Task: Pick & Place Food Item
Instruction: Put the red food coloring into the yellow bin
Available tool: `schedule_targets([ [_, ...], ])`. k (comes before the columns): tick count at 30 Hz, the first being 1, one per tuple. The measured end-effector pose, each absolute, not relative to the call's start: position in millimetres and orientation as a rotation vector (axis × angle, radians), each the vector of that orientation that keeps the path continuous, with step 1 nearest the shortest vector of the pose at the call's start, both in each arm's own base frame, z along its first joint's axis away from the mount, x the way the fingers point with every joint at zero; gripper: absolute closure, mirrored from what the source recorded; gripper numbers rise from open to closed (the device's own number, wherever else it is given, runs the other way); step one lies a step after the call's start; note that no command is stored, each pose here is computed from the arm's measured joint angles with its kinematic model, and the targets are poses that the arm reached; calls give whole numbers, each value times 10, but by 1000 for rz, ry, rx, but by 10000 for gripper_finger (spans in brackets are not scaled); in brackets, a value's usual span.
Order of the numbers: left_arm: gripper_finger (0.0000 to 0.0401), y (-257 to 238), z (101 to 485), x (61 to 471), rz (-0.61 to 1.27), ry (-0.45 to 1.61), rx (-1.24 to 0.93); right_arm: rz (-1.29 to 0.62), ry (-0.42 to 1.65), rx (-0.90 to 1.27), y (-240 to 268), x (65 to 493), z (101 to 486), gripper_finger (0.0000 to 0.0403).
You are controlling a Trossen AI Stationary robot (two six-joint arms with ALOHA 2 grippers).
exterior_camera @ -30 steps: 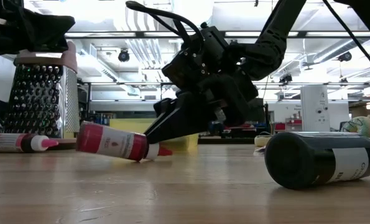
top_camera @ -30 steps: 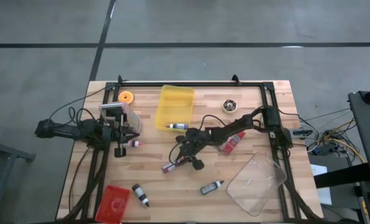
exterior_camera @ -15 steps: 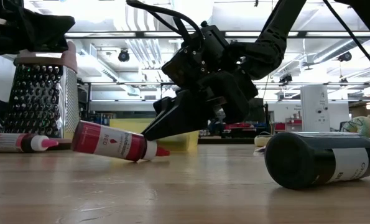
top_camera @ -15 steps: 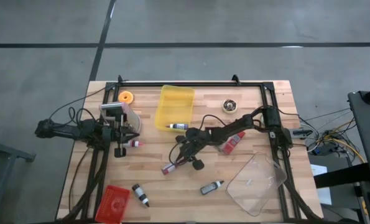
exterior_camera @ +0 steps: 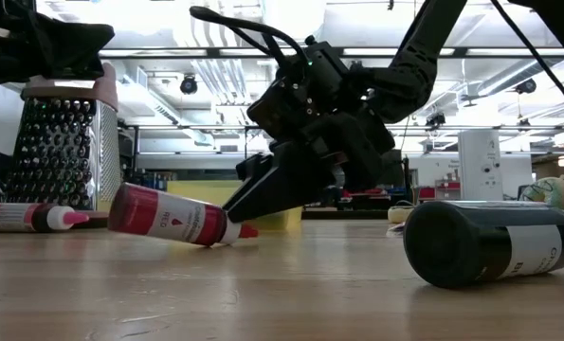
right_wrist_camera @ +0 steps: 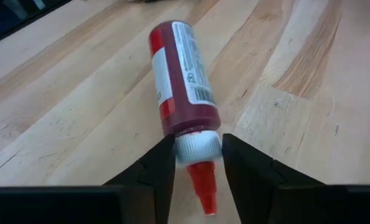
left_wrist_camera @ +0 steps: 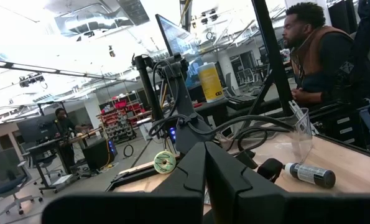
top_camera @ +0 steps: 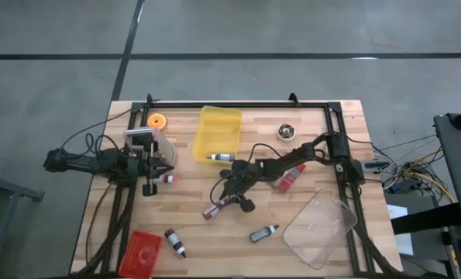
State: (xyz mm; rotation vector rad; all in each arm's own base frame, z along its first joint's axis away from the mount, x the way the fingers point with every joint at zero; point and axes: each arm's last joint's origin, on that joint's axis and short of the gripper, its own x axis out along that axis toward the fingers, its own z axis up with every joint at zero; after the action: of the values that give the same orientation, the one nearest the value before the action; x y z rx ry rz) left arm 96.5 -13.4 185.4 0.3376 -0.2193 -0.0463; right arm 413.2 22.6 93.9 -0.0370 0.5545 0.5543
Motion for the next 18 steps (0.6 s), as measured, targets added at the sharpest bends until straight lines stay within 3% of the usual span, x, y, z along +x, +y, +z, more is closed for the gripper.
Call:
schedule_targets([
  [18, 388, -134, 1853, 965, -46, -219, 337, 560, 581, -29, 272, 4123, 826, 196],
])
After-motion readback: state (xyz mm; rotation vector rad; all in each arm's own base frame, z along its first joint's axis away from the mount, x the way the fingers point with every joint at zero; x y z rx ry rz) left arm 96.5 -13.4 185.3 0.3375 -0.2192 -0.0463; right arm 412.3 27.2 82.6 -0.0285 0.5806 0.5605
